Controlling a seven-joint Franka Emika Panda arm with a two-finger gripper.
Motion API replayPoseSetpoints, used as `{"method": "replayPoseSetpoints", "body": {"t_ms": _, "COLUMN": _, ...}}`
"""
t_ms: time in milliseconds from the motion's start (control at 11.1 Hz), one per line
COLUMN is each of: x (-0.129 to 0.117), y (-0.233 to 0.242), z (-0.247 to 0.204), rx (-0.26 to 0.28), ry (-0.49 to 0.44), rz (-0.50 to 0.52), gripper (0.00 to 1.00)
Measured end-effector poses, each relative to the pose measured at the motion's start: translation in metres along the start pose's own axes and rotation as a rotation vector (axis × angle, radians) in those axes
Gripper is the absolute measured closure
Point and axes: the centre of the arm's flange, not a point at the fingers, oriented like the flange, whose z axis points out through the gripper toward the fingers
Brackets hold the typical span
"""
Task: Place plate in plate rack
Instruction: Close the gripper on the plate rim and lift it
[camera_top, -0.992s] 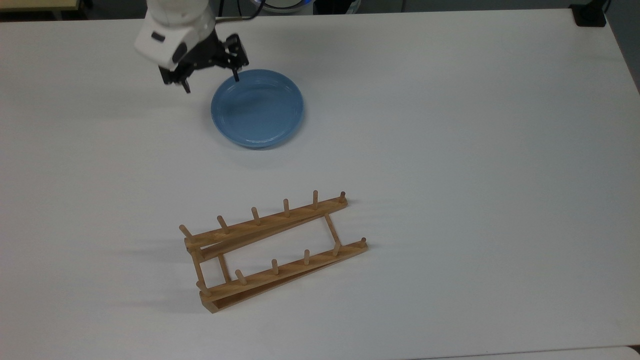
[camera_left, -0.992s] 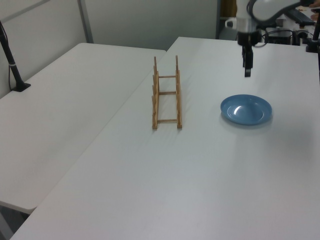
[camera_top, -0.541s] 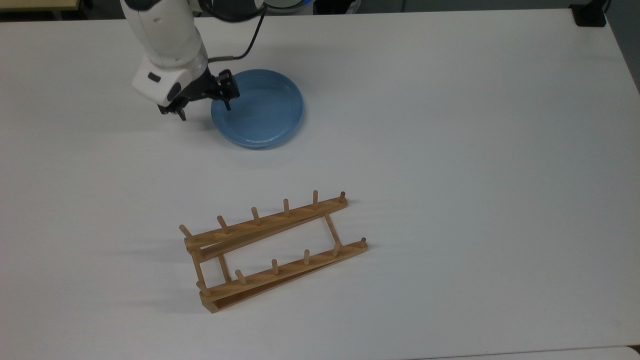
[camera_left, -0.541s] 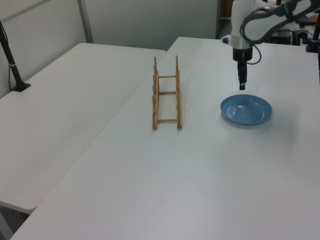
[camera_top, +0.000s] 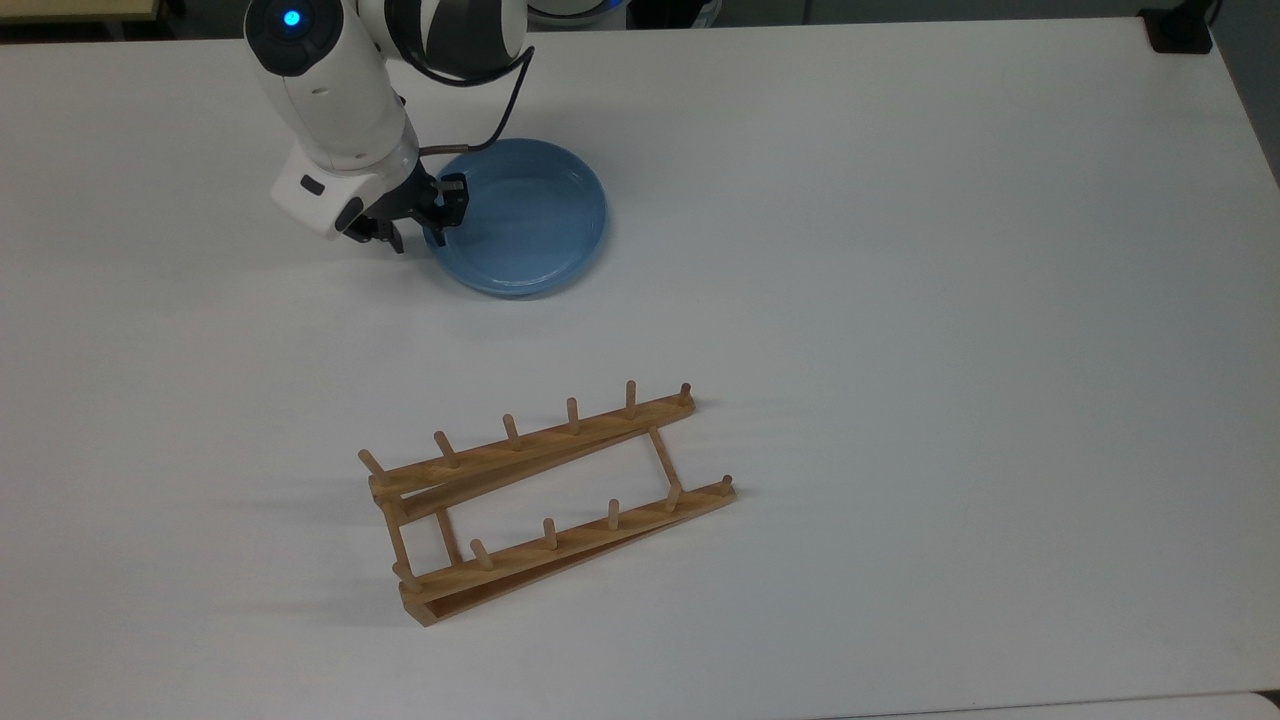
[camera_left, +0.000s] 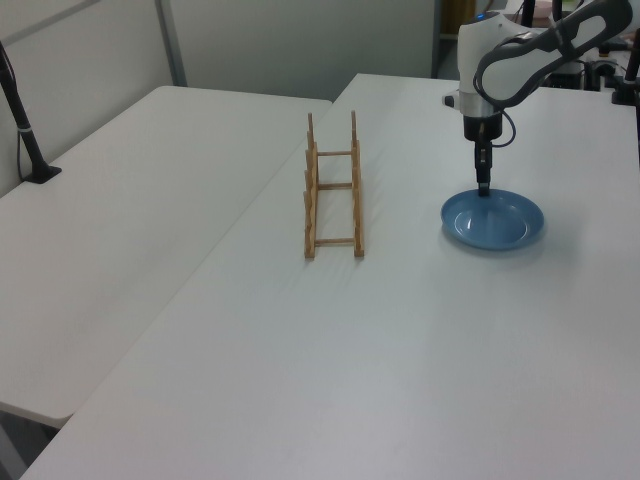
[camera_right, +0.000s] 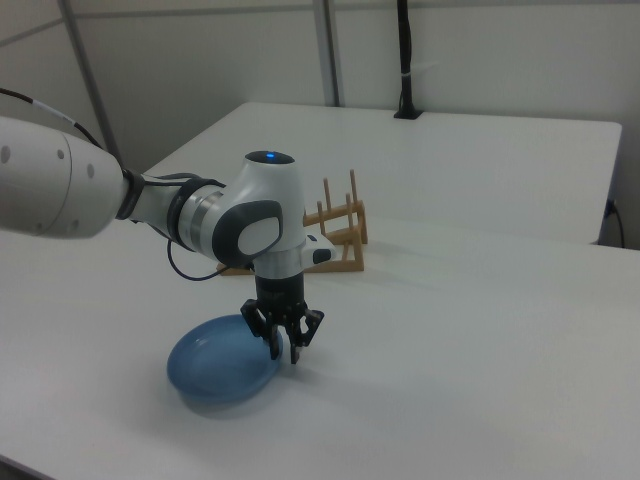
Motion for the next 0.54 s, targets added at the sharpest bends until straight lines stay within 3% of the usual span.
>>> {"method": "replayPoseSetpoints", "body": {"t_ms": 180, "x": 0.001, "y": -0.002, "z": -0.001, "rx": -0.001, "ry": 0.001, "rz": 0.029, "gripper": 0.9}}
{"method": "replayPoseSetpoints", "body": {"t_ms": 541, "x": 0.012, "y": -0.021, "z": -0.006, "rx": -0.006, "ry": 0.011, "rz": 0.104, "gripper": 0.94}}
